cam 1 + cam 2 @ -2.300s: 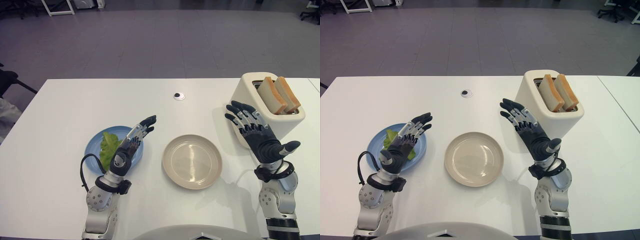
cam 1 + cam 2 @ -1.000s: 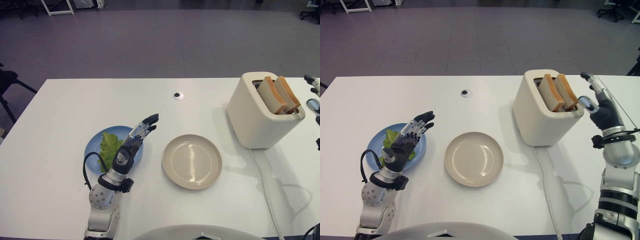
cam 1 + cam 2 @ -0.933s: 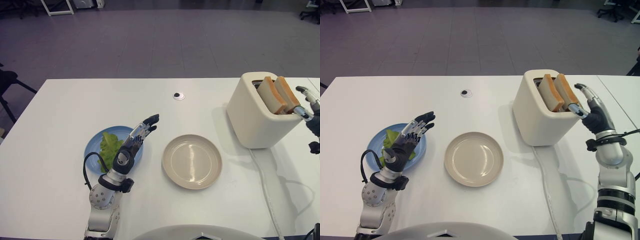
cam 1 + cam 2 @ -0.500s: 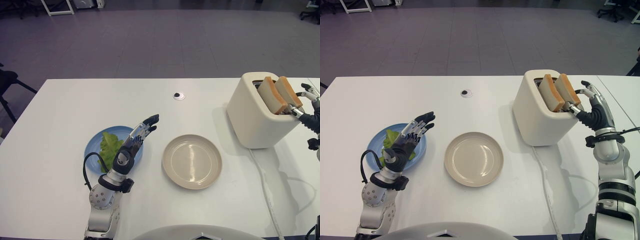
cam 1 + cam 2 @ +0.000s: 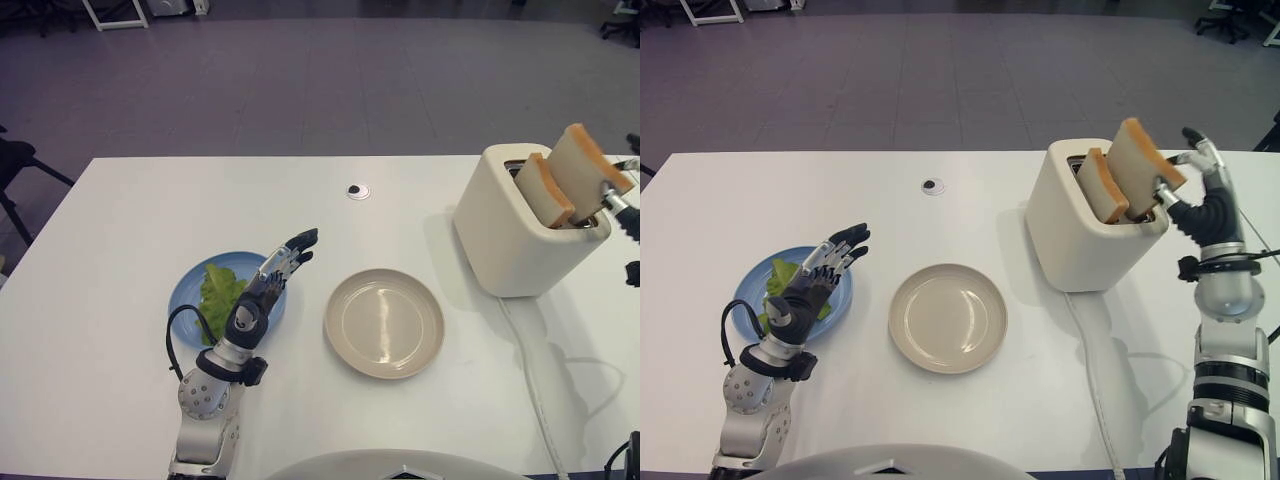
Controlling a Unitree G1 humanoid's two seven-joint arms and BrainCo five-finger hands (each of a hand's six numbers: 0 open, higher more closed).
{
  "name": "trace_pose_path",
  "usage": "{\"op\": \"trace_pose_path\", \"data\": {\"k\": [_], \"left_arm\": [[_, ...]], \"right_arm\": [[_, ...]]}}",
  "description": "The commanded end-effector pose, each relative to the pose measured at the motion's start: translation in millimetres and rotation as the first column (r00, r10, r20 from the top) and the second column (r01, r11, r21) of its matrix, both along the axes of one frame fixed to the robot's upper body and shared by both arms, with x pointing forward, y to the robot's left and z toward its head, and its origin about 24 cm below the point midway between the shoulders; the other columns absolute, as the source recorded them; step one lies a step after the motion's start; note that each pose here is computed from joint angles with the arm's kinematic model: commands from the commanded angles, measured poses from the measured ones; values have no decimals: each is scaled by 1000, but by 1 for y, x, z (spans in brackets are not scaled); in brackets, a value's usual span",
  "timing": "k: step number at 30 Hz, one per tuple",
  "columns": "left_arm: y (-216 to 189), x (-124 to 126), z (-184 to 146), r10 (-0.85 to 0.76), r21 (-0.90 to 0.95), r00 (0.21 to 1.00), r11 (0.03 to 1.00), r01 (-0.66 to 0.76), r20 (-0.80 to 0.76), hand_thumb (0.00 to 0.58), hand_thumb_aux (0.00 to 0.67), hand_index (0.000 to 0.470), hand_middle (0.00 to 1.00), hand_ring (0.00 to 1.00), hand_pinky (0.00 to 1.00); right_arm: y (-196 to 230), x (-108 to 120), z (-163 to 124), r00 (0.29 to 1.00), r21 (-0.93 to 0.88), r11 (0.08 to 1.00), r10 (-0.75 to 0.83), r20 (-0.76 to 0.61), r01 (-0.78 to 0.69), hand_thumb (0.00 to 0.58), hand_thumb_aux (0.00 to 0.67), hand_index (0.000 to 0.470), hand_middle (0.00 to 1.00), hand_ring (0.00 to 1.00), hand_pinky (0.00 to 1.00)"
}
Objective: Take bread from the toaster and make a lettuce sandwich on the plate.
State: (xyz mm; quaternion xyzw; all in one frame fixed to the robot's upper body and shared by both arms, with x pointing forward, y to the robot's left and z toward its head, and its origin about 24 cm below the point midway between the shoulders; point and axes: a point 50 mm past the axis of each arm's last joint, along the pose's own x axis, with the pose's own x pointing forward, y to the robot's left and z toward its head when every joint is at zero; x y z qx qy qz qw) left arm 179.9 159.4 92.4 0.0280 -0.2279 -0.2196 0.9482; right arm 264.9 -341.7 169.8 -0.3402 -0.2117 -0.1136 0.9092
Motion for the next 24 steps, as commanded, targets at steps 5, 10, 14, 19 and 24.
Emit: {"op": "trace_pose_path", "data": {"k": [5, 10, 14, 19, 24], "left_arm": [[-1, 2, -2, 8, 9, 1000, 1000, -8, -9, 0, 0, 0, 0, 0, 0], [-1, 3, -2, 14, 8, 1000, 1000, -14, -6, 0, 0, 0, 0, 0, 0], [-2, 3, -2, 16, 7, 1000, 1000, -16, -5, 0, 0, 0, 0, 0, 0], [-2, 4, -2, 14, 7, 1000, 1000, -14, -4, 0, 0, 0, 0, 0, 0], [-3, 5, -2, 11, 7, 1000, 1000, -11, -3, 0, 0, 0, 0, 0, 0]], "right_arm": [[24, -5, 72, 952, 263, 929, 205, 226, -262, 580, 670, 470, 0, 0, 0], [92, -11, 54, 790, 286, 757, 613, -2, -587, 580, 670, 470, 0, 0, 0], [117, -18, 39, 648, 362, 645, 750, -131, -673, 580, 670, 470, 0, 0, 0], [149, -29, 3, 451, 428, 558, 829, -331, -711, 580, 670, 470, 0, 0, 0], [167, -34, -32, 313, 477, 535, 826, -468, -697, 580, 670, 470, 0, 0, 0]]}}
